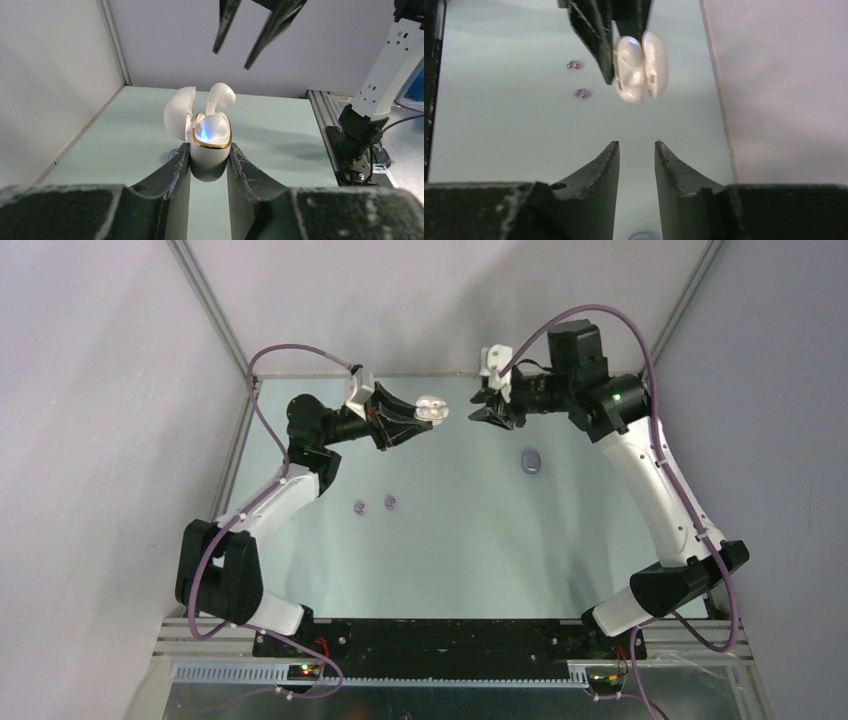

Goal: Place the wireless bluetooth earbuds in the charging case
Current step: Adjust the earbud with the charging case.

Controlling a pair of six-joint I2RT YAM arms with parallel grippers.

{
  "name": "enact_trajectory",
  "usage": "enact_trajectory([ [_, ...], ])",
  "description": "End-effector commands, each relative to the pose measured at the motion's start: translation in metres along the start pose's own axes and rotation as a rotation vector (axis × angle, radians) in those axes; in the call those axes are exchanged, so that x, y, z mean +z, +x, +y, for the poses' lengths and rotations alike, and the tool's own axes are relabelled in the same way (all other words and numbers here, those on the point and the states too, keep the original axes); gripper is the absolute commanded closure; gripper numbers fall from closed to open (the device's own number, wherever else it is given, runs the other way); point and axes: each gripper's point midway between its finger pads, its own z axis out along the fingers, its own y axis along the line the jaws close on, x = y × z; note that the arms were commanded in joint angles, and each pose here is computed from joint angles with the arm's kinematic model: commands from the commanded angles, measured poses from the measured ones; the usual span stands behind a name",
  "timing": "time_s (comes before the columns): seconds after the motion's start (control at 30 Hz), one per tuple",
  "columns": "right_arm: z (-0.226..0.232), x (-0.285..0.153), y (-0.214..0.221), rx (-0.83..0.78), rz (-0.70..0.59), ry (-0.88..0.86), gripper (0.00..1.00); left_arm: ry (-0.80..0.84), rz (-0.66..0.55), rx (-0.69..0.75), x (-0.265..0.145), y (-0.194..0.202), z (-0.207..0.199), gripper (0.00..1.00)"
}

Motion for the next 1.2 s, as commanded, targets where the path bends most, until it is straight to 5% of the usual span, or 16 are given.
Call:
enact_trajectory([
  [0.0,0.01,0.0,-0.02,-0.261,-0.013,-0.019,0.66,0.041,-0.008,0.093,-0.005,-0.013,-0.012,1.0],
  [0.4,0.019,0.017,-0.026,-0.488,0.008,-0.061,0.66,0.036,0.001,0.125,-0.007,-0.009,-0.012,1.0],
  [1.17,0.023,0.039,-0.013,-0.523,0.027,-0.117,0.67,0.047,0.003,0.144,-0.004,-0.012,-0.011,1.0],
])
